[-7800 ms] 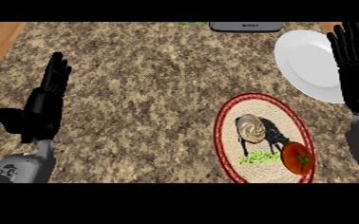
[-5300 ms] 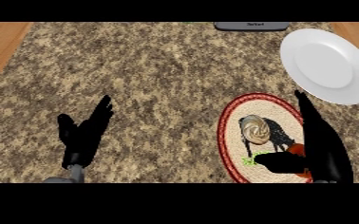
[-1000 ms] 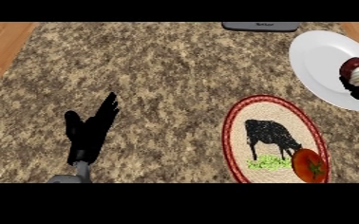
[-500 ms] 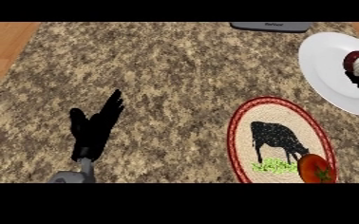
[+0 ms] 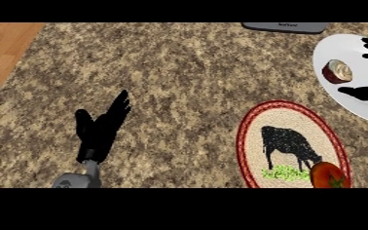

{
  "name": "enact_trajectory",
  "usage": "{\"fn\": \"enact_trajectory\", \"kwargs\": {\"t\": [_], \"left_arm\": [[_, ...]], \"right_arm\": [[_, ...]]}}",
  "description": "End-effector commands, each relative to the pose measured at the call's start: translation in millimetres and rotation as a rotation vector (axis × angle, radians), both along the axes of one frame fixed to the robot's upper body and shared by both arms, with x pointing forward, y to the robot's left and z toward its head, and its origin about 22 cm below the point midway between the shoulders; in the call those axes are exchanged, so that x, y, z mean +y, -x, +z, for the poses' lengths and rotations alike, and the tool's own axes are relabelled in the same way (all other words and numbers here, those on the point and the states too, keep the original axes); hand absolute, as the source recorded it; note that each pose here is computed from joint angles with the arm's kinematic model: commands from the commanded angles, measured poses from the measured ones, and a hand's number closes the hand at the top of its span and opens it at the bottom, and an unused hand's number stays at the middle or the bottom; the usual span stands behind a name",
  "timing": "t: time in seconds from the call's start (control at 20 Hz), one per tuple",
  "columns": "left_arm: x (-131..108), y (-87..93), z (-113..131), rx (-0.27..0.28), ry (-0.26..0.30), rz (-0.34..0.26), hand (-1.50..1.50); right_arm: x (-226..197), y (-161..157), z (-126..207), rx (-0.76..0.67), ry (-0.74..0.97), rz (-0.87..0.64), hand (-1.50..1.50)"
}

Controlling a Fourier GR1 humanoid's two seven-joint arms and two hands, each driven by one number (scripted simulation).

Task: Pick the cupcake from the placemat and place it in the plate

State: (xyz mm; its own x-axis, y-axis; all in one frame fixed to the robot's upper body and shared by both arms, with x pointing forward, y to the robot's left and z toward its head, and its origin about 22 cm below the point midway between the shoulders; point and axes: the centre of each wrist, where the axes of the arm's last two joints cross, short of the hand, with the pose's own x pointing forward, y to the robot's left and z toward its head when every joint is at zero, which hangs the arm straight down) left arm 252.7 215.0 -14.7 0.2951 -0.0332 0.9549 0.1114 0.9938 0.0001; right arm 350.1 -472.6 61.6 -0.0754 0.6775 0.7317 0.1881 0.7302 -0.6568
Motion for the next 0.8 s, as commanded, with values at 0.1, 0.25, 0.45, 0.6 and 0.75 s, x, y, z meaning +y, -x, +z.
{"fn": "enact_trajectory", "kwargs": {"t": [0.1, 0.25, 0.45, 0.6, 0.75], "left_arm": [[1, 0.1, -4, 0.042, -0.006, 0.020, 0.00], [3, 4.4, -9, 0.035, -0.022, 0.021, 0.00], [-2, 2.4, 0, 0.028, 0.001, 0.023, 0.00], [11, 8.0, -8, 0.041, 0.004, 0.039, 0.00], [4, 10.8, -10, 0.049, -0.016, 0.053, 0.00]], "right_arm": [[9, -12, 7, -0.129, -0.227, 0.082, -1.50], [-4, 2, -2, -0.185, -0.325, 0.046, -1.50], [-26, 16, 7, -0.171, -0.397, 0.021, -1.50], [-47, 26, 27, -0.135, -0.458, 0.073, -1.50], [-63, 46, 21, -0.072, -0.515, 0.139, -1.50]]}}
